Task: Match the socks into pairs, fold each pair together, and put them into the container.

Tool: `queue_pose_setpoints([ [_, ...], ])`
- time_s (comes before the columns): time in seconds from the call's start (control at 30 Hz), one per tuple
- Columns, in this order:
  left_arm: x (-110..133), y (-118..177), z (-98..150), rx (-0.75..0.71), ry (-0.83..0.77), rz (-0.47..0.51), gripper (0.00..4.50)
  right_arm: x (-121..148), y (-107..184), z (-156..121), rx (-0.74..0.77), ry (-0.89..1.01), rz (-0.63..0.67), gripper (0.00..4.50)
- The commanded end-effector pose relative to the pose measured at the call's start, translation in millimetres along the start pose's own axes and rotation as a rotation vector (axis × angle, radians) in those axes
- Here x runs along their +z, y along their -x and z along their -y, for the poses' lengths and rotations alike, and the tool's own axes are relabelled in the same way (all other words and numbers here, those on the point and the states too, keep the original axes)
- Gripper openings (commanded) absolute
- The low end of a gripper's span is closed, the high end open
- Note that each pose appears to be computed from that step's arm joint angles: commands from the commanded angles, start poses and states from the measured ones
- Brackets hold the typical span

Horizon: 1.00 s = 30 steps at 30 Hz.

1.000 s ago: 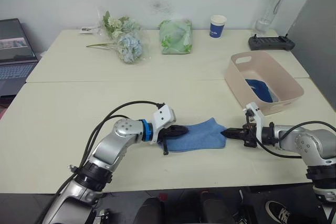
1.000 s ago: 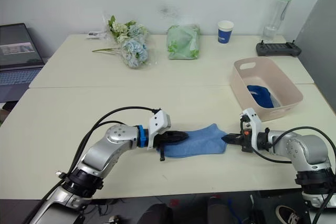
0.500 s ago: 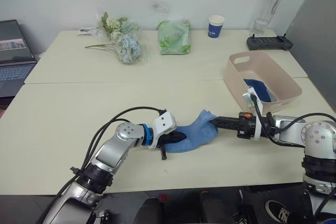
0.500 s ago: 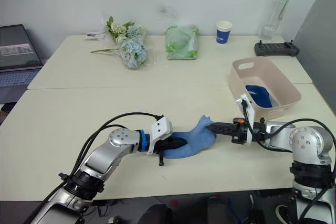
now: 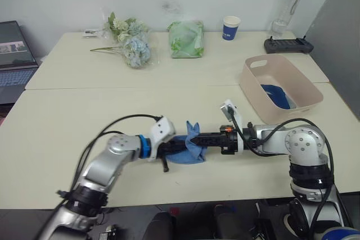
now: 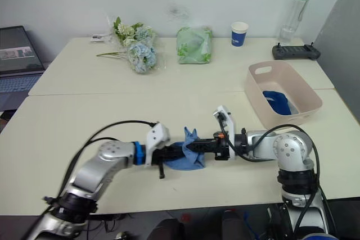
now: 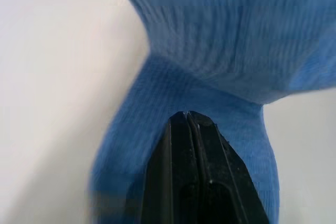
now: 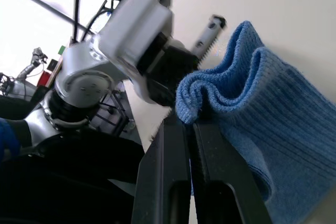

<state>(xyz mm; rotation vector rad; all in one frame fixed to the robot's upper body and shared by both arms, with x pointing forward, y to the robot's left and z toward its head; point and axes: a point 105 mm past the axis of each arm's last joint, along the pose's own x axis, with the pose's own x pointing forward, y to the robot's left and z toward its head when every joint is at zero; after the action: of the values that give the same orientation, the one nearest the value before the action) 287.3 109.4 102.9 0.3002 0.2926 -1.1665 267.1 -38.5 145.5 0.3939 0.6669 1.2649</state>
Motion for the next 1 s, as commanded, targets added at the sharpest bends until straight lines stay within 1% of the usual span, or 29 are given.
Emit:
queue_pose_setpoints([
  [0.03, 28.3, 52.8, -0.2, 0.030, -0.024, 0.005, 0.02, 7.5, -8.4, -7.6, 0.031, 0.056, -0.002, 0.00],
  [0.1, 35.0, 70.9, -0.5, 0.057, -0.027, -0.015, 0.02, 6.2, -11.7, -6.8, 0.031, 0.062, -0.013, 0.00],
  [0.17, 44.3, 84.1, -4.5, 0.106, -0.027, 0.000, 0.02, 5.5, -17.3, -10.2, 0.059, 0.063, -0.022, 0.00],
  [0.23, 47.5, 90.0, -6.2, 0.141, -0.030, 0.012, 0.00, 6.1, -22.1, -16.0, 0.102, 0.050, -0.034, 0.53],
  [0.27, 47.6, 90.2, -6.3, 0.152, -0.033, 0.019, 0.00, 7.7, -23.2, -17.8, 0.114, 0.045, -0.033, 0.72],
  [0.33, 47.4, 88.2, -4.2, 0.152, -0.033, 0.030, 0.00, 12.1, -23.4, -19.5, 0.127, 0.035, -0.027, 1.40],
  [0.5, 59.5, 78.2, -0.3, 0.143, -0.049, 0.086, 0.00, 21.8, -15.4, -18.3, 0.118, 0.028, -0.012, 3.08],
  [0.53, 62.6, 76.2, 1.5, 0.133, -0.052, 0.099, 0.00, 24.1, -12.6, -16.7, 0.107, 0.023, -0.001, 3.37],
  [0.6, 66.8, 72.2, 6.7, 0.105, -0.047, 0.121, 0.00, 27.3, -7.7, -13.2, 0.081, 0.020, 0.015, 4.09],
  [0.63, 65.6, 68.4, 12.3, 0.074, -0.039, 0.119, 0.00, 28.2, -2.7, -7.4, 0.044, 0.021, 0.024, 4.42],
  [0.73, 50.3, 54.7, 26.7, -0.004, -0.040, 0.062, 0.00, 19.9, 15.3, 14.0, -0.098, 0.051, -0.001, 4.42],
  [0.8, 42.5, 46.7, 29.6, -0.024, -0.043, 0.047, 0.00, 10.3, 21.7, 24.0, -0.152, 0.053, -0.036, 4.42],
  [0.93, 12.7, 31.0, 28.2, -0.031, -0.093, -0.041, 0.00, -3.9, 23.5, 32.3, -0.175, 0.032, -0.071, 4.42],
  [1.0, -1.9, 25.2, 23.0, -0.013, -0.113, -0.081, 0.00, -9.4, 20.7, 35.7, -0.186, 0.038, -0.089, 4.42],
])
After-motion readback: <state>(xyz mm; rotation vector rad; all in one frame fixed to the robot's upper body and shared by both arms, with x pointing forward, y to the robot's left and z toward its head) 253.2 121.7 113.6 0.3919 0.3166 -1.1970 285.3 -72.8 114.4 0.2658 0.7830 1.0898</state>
